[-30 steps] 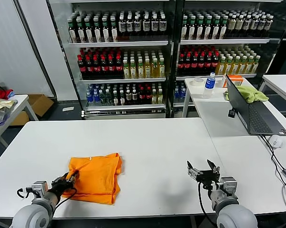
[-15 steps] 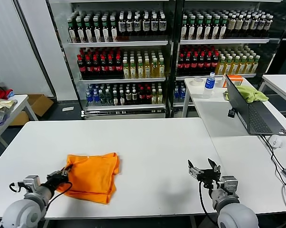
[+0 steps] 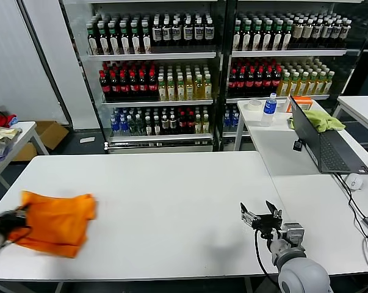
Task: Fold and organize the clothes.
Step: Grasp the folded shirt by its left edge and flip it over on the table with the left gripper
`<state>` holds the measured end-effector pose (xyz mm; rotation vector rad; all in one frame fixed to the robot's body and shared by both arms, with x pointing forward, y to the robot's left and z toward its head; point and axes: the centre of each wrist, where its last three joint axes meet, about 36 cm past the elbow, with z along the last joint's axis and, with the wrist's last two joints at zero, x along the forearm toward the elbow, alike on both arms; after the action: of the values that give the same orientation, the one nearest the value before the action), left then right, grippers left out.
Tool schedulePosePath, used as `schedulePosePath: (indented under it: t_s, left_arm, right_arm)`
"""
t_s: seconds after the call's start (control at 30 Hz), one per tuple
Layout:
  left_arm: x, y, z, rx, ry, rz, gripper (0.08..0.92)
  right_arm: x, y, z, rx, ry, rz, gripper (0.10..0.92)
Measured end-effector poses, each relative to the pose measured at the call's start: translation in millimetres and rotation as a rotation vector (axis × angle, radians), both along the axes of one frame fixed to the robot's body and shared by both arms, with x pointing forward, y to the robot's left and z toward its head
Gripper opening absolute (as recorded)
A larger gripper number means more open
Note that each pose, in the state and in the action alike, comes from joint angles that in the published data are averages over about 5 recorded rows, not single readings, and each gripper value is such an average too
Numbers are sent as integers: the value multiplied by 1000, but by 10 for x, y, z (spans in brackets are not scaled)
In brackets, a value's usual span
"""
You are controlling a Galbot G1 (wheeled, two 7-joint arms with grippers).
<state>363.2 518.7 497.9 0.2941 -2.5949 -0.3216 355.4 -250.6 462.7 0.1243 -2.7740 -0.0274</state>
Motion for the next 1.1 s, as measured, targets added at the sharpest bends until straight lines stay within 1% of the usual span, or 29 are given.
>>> schedulePosePath:
  t_s: [0.07, 0.13, 0.2, 0.3, 0.37, 0.43, 0.6, 0.7, 0.77, 0.9, 1.1]
  left_arm:
    - [-27, 144, 166, 36, -11, 18, 112]
    - [-55, 209, 306, 49, -26, 24, 112]
    - [-81, 173, 397, 42, -43, 12, 112]
    - [-122, -58, 432, 13, -66, -32, 112]
    - [-156, -285, 364, -15, -70, -70, 112]
    - [-195, -540, 223, -48, -61, -113, 112]
    - [-234, -1243, -175, -148, -36, -251, 112]
    - [-205, -1599, -307, -200, -39, -331, 112]
    - [-181, -1795, -375, -228, -43, -372, 112]
    - [-143, -2122, -487, -276, -50, -434, 112]
    - [-131, -2477, -624, -328, -53, -500, 122]
  right_arm:
    - [17, -8, 7, 1, -5, -2, 823]
    - [33, -18, 16, 2, -10, -5, 823]
    - [41, -22, 23, 3, -13, -8, 823]
    - [37, -27, 30, 2, -15, -12, 823]
    - [26, -36, 38, -3, -16, -16, 823]
    - [9, -50, 47, -8, -16, -19, 823]
    - [-45, -71, 67, -19, -16, -26, 823]
    - [-76, -58, 66, -20, -13, -27, 823]
    - [-93, -50, 64, -22, -12, -28, 823]
    - [-117, -55, 69, -30, -11, -31, 823]
    - [-144, -60, 78, -35, -11, -30, 823]
